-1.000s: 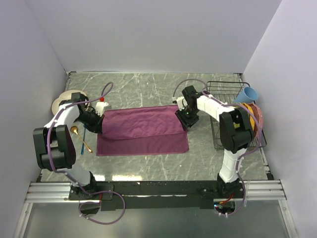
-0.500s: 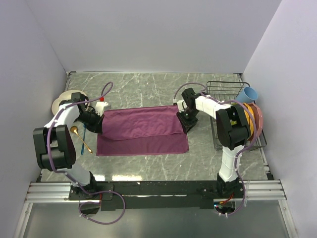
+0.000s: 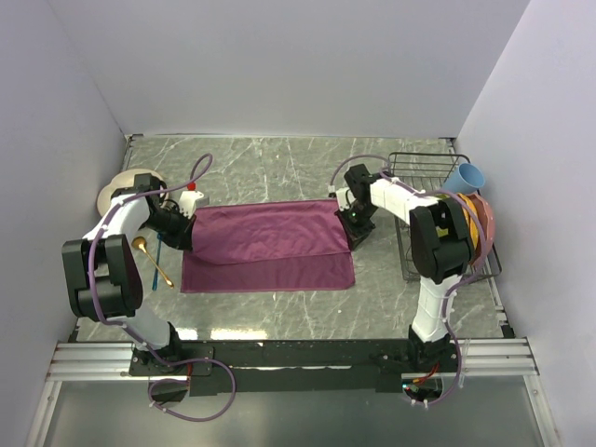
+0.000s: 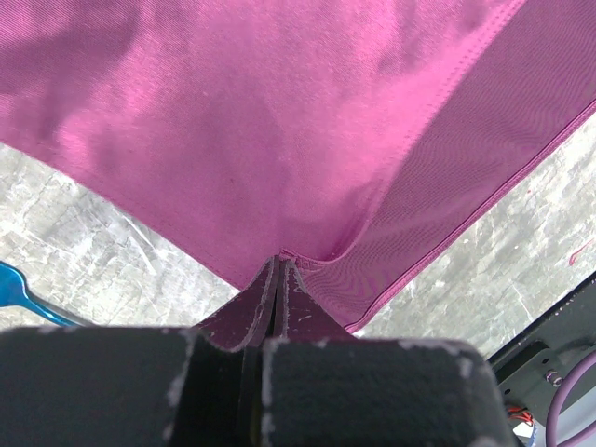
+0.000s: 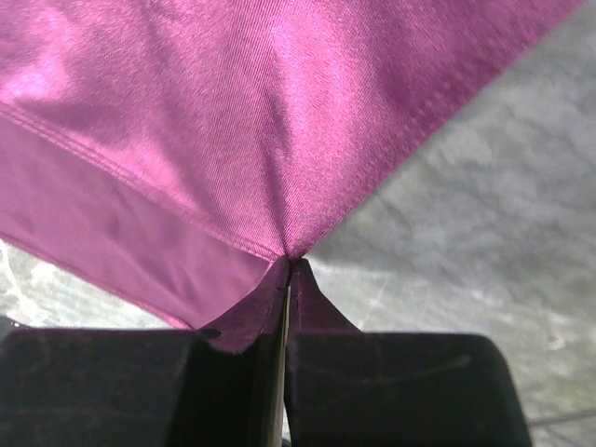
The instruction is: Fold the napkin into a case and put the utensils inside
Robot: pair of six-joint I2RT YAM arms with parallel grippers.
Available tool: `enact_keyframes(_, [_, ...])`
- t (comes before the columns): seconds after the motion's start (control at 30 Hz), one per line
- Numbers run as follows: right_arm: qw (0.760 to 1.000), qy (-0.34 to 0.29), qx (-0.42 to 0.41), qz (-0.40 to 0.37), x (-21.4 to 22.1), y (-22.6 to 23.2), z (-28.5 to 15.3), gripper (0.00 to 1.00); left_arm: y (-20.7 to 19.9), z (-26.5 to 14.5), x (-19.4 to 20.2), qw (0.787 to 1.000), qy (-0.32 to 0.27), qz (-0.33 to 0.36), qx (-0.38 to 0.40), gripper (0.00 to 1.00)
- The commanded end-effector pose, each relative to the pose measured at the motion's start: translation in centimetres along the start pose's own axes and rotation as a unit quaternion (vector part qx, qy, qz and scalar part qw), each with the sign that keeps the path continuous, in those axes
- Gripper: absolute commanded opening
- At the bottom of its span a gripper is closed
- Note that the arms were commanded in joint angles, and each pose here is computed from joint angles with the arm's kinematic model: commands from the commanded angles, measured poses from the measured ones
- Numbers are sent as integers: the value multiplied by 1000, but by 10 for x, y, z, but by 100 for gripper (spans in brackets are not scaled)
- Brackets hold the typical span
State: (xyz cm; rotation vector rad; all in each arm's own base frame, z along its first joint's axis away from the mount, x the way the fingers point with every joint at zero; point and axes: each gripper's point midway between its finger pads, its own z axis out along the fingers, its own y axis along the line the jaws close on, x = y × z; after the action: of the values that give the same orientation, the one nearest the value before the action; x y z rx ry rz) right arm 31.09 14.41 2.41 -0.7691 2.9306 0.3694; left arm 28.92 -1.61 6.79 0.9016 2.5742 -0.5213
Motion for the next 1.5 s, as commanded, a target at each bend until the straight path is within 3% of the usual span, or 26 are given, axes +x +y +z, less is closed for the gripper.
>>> enact_keyframes(0.0, [999,-44,17,1,-11,1,-44,0,2,-16,-15,999,-25,23,-18,1])
enact_keyframes(0.33, [1000,-23,-2,-2,8,12,-52,0,-6,-33,-11,998,-18,58,-27,1])
enact_keyframes(0.57, [999,18,-17,-28,40,29,-44,0,-21,-30,29,995,34,89,-23,1])
enact_keyframes(1.07, [997,57,-28,-47,67,50,-16,0,-28,-7,69,994,74,75,-20,1])
enact_keyframes(1.47, [996,69,-35,-40,78,53,-12,0,-26,-6,80,992,93,86,-25,1])
